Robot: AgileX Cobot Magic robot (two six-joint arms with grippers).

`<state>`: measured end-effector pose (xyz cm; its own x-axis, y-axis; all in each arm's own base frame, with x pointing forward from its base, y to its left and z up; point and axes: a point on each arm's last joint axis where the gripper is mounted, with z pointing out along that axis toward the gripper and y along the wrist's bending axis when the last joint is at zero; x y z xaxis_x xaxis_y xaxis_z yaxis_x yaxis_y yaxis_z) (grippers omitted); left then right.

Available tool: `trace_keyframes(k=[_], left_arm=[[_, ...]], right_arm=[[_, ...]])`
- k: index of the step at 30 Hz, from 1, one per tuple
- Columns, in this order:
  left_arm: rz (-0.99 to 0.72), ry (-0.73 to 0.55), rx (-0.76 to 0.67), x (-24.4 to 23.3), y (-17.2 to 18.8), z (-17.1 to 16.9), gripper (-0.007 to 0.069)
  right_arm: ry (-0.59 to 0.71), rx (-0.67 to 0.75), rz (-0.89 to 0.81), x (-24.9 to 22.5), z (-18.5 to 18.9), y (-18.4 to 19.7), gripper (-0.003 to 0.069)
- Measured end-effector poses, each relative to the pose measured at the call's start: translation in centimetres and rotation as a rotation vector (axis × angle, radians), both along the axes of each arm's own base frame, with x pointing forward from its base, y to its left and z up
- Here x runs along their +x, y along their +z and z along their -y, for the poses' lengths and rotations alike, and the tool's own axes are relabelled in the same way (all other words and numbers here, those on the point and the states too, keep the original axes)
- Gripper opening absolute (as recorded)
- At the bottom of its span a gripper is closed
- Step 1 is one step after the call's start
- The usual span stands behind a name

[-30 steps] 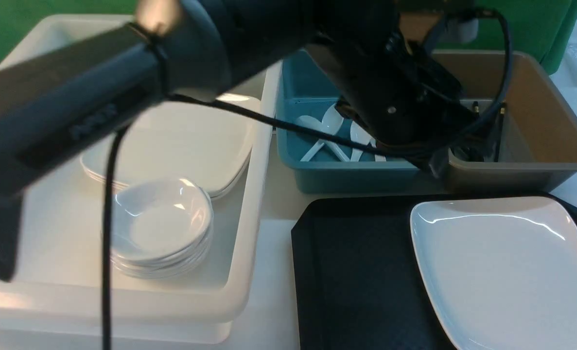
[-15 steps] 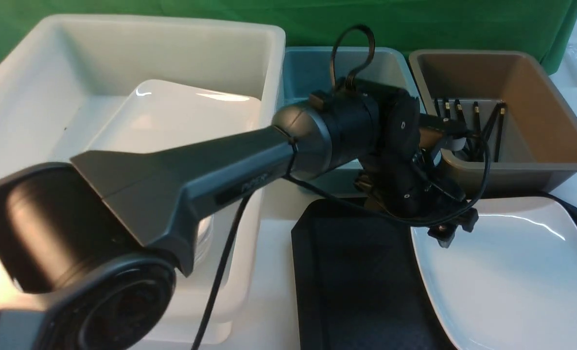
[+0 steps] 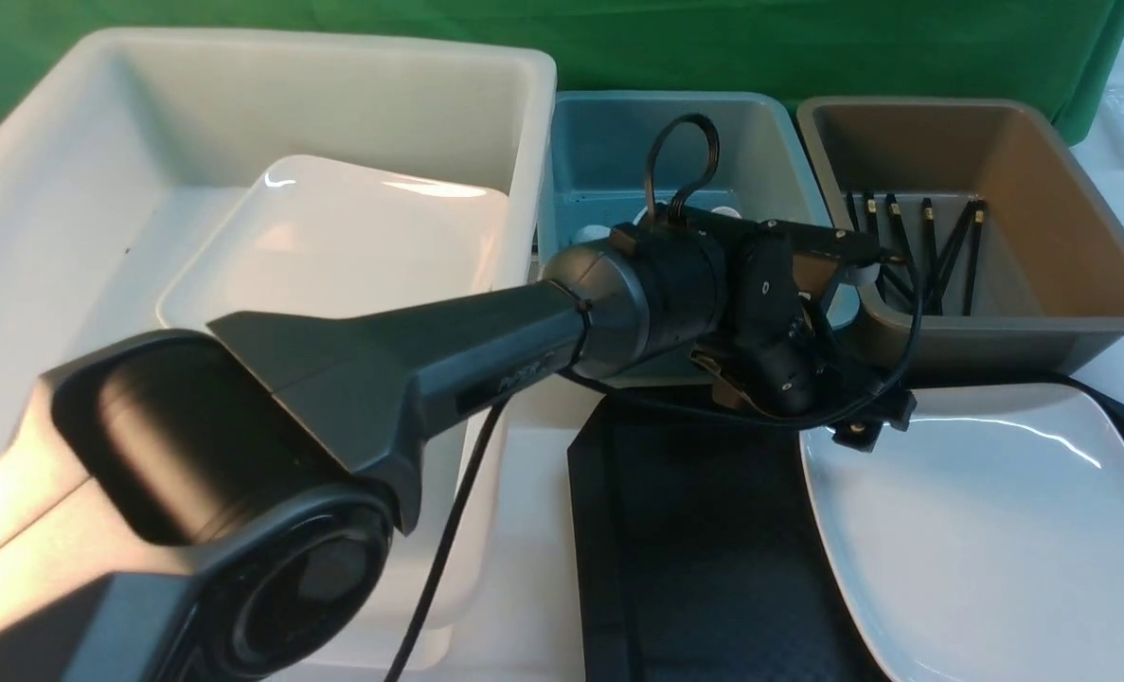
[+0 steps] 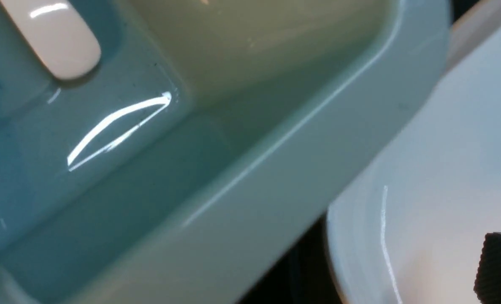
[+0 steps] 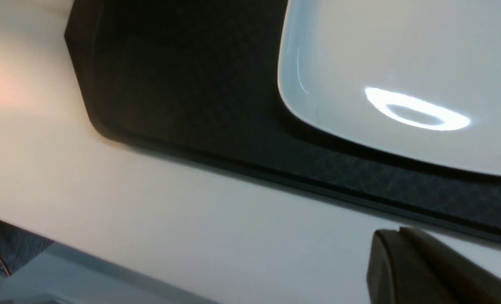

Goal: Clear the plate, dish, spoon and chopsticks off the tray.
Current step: Use the left arm to grab a plate from the dinner plate

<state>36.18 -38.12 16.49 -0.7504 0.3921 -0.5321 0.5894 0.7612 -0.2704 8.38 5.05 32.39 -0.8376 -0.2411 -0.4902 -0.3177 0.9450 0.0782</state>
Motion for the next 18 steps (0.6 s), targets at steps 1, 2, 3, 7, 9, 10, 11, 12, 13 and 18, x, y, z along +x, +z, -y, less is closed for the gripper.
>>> trace_keyframes(k=[1,2,3,7,9,10,11,12,13,18], left_arm=[[-0.004,0.001,0.003,0.0,-0.3,0.0,0.0565],[-0.008,0.001,0.006,0.0,-0.6,0.1,0.0564],[-0.013,0.002,0.009,0.1,-0.9,0.1,0.0564],[-0.005,0.02,-0.025,0.3,-1.1,0.3,0.0557],[-0.004,0.029,-0.044,0.3,-1.2,0.5,0.0548],[-0.002,0.032,-0.05,0.4,-1.4,0.5,0.0535],[0.0,0.034,-0.053,0.4,-1.5,0.6,0.0519],[0.0,0.034,-0.055,0.5,-1.6,0.6,0.0507],[-0.001,0.034,-0.052,0.5,-1.7,0.6,0.0482],[0.002,0.023,-0.045,0.5,-2.0,0.6,0.0316]], right_arm=[[0.005,0.0,0.004,0.0,0.0,0.0,0.0022],[0.009,-0.001,0.007,0.0,0.0,0.0,0.0022],[0.013,-0.002,0.009,0.0,0.0,0.0,0.0022],[0.018,0.001,0.018,0.1,-0.1,0.1,0.0022],[0.02,0.005,0.026,0.2,-0.1,0.1,0.0022],[0.023,0.006,0.03,0.2,-0.1,0.1,0.0022],[0.025,0.006,0.032,0.2,-0.2,0.1,0.0022],[0.027,0.005,0.033,0.2,-0.2,0.1,0.0022],[0.028,0.005,0.034,0.2,-0.2,0.2,0.0022],[0.038,0.001,0.038,0.2,-0.2,0.2,0.0022]])
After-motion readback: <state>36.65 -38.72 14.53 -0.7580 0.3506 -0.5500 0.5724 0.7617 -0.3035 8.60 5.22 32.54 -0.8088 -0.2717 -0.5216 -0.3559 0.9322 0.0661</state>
